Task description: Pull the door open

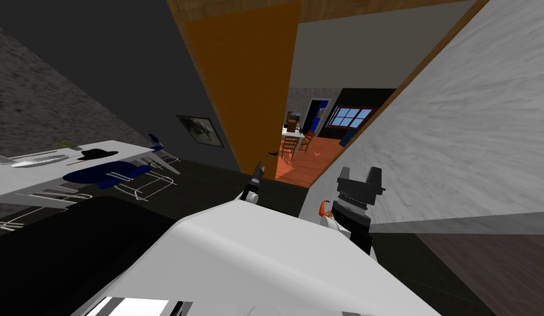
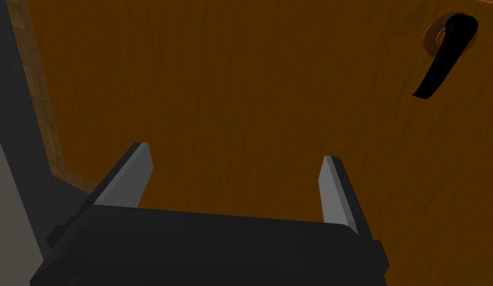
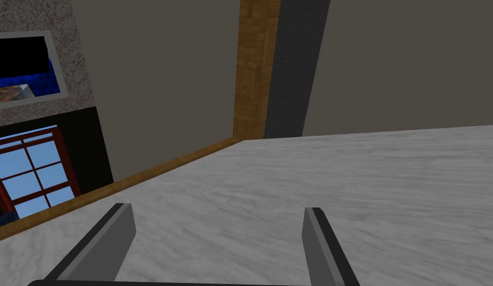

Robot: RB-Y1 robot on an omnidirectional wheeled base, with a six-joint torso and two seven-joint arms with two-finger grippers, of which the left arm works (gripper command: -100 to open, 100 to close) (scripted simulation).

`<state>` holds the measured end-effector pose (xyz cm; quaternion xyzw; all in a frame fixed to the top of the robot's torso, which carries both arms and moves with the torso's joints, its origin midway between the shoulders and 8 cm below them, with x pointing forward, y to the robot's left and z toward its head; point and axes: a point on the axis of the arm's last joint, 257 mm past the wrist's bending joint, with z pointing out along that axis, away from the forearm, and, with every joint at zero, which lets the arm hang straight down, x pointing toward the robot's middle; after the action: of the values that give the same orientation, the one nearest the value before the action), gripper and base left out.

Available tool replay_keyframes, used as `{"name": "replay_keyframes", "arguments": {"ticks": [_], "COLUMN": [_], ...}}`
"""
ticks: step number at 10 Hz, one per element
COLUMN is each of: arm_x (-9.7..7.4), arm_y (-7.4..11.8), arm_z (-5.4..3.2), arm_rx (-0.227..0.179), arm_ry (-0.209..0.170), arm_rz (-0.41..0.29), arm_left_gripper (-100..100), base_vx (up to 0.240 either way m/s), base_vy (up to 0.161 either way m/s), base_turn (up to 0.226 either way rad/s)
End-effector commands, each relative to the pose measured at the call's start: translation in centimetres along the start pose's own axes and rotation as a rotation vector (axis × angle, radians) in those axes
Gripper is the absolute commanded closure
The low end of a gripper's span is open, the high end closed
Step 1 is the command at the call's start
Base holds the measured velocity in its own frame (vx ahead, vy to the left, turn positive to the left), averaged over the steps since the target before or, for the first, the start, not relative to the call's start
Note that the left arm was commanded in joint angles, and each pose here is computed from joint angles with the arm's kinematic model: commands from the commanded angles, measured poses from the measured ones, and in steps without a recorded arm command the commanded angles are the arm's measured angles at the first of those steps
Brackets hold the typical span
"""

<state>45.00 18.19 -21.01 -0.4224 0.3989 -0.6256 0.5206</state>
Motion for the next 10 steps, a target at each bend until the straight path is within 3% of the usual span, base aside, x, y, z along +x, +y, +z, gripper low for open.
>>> {"name": "replay_keyframes", "arguments": {"ticks": [1,8,10], "arm_x": [0.2,0.5,0.5], "arm_y": [1.3,6.5,7.2], "arm_z": [-0.20,-1.53,-1.75], "arm_rx": [-0.022,-0.117,-0.130], "arm_ry": [0.003,0.015,0.016], "arm_rz": [0.001,0.015,0.018], "arm_left_gripper": [-100,-100,-100], "base_vx": [0.093,0.091,0.054], "base_vy": [-0.005,-0.002,-0.009], "base_turn": [0.012,0.013,0.008]}}
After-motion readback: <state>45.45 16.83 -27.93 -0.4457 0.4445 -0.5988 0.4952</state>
